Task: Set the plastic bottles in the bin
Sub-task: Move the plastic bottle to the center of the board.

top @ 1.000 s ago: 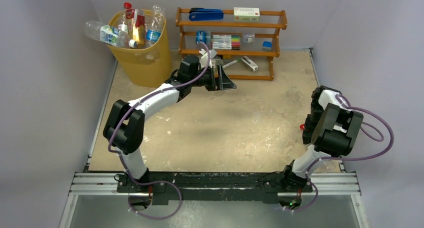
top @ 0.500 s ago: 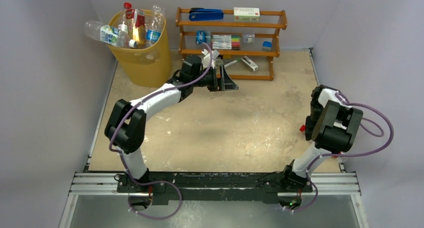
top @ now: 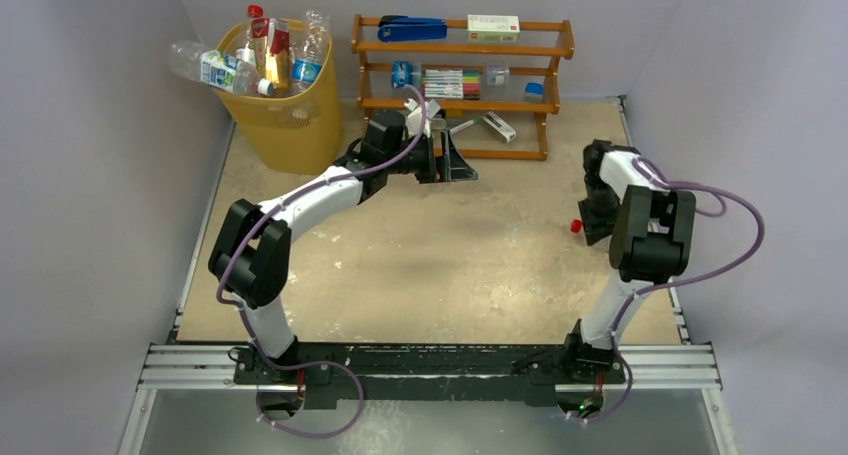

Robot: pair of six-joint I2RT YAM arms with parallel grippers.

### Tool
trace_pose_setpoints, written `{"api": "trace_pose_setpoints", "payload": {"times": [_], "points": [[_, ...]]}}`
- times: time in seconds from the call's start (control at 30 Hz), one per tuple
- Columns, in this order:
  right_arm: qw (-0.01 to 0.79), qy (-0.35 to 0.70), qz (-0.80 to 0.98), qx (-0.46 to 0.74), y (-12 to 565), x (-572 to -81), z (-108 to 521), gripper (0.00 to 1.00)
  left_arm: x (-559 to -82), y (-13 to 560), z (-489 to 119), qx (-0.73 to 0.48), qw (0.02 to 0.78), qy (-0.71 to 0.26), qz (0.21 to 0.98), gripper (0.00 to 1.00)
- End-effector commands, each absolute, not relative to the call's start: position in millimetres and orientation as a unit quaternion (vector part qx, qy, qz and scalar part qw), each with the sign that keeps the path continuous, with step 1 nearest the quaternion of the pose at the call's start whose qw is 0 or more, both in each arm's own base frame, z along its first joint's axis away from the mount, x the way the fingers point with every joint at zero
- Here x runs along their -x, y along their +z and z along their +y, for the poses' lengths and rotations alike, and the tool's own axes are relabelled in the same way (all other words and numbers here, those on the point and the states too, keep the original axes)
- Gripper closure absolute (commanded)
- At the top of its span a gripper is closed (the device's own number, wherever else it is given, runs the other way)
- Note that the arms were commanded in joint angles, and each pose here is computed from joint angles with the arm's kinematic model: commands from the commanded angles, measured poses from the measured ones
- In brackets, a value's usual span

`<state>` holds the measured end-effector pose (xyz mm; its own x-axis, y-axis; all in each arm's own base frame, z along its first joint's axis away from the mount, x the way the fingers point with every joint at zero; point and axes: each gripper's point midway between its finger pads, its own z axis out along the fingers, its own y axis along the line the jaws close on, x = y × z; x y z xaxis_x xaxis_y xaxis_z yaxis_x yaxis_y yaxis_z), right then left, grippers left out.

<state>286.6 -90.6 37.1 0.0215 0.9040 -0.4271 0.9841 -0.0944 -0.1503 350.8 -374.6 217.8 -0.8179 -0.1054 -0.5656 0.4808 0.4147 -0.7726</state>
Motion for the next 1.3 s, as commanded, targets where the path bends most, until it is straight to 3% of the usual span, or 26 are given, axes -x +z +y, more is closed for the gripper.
{"api": "trace_pose_setpoints", "payload": {"times": [0.0,0.27,0.73,0.83,1.03,1.27], "points": [[0.129,-0.196,0.729,-0.643,47.9,-320.9,-69.6,0.55,-350.0,266.7,-370.3,-0.142,0.334,-0.532,0.765,0.20],[0.180,-0.020,0.853,-0.489,33.7,-352.6,8.5,0.60,-360.9,265.7,-347.7,-0.097,0.345,-0.528,0.770,0.20],[0.204,0.107,0.963,-0.142,55.2,-344.9,195.7,0.55,-387.2,229.5,-263.6,0.000,0.365,-0.467,0.806,0.18],[0.212,0.126,0.966,-0.079,67.1,-339.9,222.1,0.48,-389.4,219.7,-255.0,0.013,0.363,-0.452,0.815,0.17],[0.235,0.184,0.954,0.031,102.2,-321.9,259.9,0.14,-399.0,200.9,-243.5,0.044,0.358,-0.432,0.826,0.15],[0.252,0.217,0.941,0.065,132.3,-302.9,261.5,0.08,-412.6,182.3,-255.3,0.063,0.332,-0.449,0.827,0.14]]}}
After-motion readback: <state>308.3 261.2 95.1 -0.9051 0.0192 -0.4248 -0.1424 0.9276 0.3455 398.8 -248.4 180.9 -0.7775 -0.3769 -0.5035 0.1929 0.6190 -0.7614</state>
